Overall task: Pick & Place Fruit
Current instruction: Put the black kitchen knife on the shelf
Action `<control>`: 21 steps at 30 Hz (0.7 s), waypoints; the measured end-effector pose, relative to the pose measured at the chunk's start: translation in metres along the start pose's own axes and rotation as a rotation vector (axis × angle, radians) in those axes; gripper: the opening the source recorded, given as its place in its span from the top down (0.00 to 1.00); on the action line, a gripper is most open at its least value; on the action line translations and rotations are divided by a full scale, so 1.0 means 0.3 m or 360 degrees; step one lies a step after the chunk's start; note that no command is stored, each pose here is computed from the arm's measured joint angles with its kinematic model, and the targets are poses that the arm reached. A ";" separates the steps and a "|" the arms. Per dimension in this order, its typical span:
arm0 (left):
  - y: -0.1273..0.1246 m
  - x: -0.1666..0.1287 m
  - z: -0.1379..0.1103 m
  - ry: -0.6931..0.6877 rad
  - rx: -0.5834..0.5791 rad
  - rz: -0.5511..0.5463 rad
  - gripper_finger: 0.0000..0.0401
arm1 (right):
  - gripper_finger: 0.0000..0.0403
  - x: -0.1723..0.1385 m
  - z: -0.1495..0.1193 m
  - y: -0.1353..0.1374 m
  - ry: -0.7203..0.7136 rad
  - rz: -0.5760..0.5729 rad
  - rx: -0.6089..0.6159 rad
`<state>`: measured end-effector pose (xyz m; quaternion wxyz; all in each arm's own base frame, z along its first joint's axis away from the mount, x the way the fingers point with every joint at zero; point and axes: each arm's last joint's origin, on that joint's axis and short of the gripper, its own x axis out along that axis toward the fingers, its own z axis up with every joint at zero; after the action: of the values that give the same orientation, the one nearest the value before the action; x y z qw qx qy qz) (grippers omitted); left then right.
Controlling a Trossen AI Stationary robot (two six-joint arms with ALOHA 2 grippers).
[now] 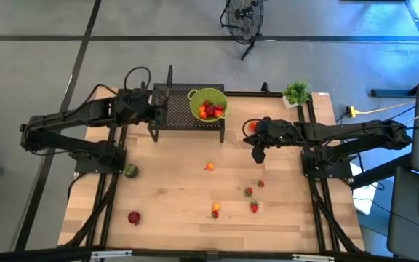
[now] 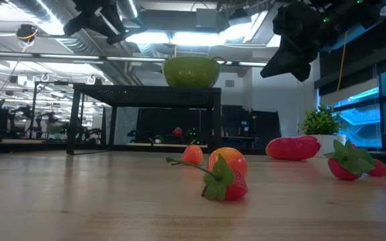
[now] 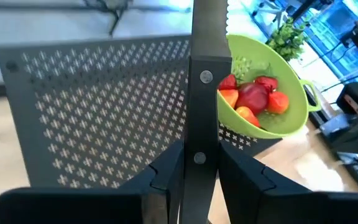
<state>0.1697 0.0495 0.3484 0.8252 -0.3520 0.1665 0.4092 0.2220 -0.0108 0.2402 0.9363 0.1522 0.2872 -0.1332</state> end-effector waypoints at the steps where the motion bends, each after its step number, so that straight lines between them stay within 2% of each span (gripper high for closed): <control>1: 0.005 0.004 0.006 0.0023 -0.0036 -0.0011 0.79 | 0.98 0.000 0.000 0.000 0.0000 -0.0001 0.0000; 10: 0.049 0.040 0.052 0.0111 -0.0253 -0.0007 0.78 | 0.92 0.000 0.000 0.000 -0.0001 0.0000 0.0004; 16: 0.074 0.051 0.071 0.0131 -0.0312 0.0020 0.79 | 0.90 0.000 0.000 0.000 -0.0001 0.0000 0.0005; 21: 0.093 0.089 0.071 0.0220 -0.0345 0.0113 0.79 | 0.89 0.000 0.000 0.000 -0.0001 0.0000 0.0005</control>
<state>0.1636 0.0911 0.3358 0.7539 -0.4603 0.1903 0.4285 0.2220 -0.0108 0.2403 0.9361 0.1536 0.2866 -0.1338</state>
